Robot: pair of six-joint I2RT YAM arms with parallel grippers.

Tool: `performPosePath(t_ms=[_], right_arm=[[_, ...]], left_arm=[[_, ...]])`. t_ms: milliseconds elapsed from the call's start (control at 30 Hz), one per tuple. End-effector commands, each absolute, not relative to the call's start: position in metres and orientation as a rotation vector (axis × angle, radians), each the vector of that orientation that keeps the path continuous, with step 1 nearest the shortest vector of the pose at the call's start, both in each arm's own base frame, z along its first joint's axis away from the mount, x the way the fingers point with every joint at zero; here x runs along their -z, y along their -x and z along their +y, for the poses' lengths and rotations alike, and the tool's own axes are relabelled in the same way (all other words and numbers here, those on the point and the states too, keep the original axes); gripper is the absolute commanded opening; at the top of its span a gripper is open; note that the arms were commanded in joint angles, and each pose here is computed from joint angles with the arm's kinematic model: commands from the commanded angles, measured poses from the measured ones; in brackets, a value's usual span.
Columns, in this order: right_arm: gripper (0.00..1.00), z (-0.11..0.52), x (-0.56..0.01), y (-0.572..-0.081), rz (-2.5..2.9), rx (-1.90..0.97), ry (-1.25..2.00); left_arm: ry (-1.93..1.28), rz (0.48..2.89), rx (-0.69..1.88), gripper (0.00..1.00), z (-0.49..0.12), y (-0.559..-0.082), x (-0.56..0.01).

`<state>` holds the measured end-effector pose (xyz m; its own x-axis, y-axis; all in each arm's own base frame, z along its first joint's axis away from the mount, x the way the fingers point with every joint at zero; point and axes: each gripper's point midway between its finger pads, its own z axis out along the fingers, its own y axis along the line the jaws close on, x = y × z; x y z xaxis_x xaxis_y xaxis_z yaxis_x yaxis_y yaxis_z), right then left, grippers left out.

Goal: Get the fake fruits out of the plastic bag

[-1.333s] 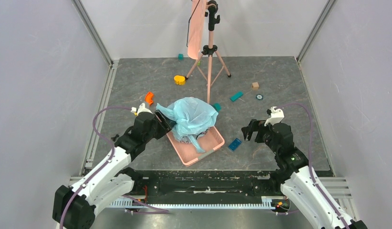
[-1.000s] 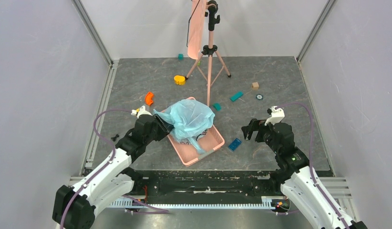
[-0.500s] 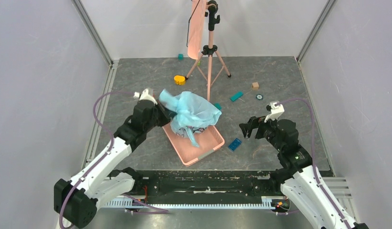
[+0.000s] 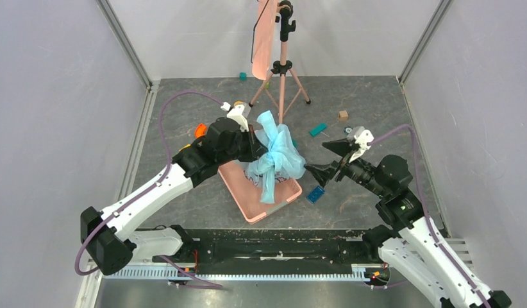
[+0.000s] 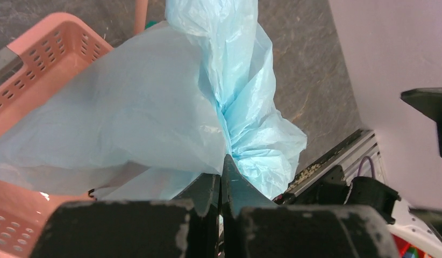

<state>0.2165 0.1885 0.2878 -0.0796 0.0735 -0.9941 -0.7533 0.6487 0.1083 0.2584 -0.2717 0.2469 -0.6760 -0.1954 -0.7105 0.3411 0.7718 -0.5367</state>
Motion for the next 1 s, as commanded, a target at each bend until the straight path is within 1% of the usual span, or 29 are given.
performPosePath(t_ms=[0,167,267,500,667,700,733,767,800,867,900,967], right_arm=[[0.98,0.219,-0.316,-0.202,1.365,-0.784,0.763],[0.98,0.25,-0.287,-0.209,1.457,-0.691,0.874],[0.97,0.26,-0.279,-0.22,1.489,-0.638,0.875],[0.98,0.256,-0.257,-0.25,1.578,-0.457,0.846],[0.98,0.265,-0.239,-0.255,1.614,-0.454,0.886],[0.95,0.266,-0.238,-0.257,1.62,-0.446,0.883],[0.83,0.264,-0.238,-0.26,1.627,-0.432,0.873],[0.67,0.262,-0.238,-0.262,1.635,-0.416,0.855],[0.5,0.26,-0.239,-0.264,1.644,-0.409,0.832],[0.11,0.254,-0.242,-0.269,1.661,-0.392,0.77],[0.01,0.248,-0.243,-0.273,1.679,-0.379,0.722],[0.0,0.23,-0.242,-0.282,1.714,-0.36,0.609]], left_arm=[[-0.195,2.126,0.837,0.02,-0.28,-0.256,-0.257],[-0.193,2.114,0.819,0.02,-0.281,-0.257,-0.259],[-0.196,2.116,0.819,0.02,-0.281,-0.256,-0.258],[-0.215,2.119,0.831,0.02,-0.283,-0.253,-0.255],[-0.218,2.111,0.843,0.02,-0.284,-0.252,-0.254],[-0.22,2.111,0.841,0.02,-0.284,-0.252,-0.254],[-0.222,2.111,0.84,0.02,-0.284,-0.252,-0.253],[-0.225,2.11,0.838,0.02,-0.283,-0.252,-0.253],[-0.227,2.107,0.839,0.02,-0.282,-0.251,-0.253],[-0.222,2.098,0.807,0.02,-0.276,-0.252,-0.253],[-0.208,2.092,0.778,0.02,-0.27,-0.254,-0.254],[-0.157,2.084,0.712,0.02,-0.252,-0.259,-0.253]])
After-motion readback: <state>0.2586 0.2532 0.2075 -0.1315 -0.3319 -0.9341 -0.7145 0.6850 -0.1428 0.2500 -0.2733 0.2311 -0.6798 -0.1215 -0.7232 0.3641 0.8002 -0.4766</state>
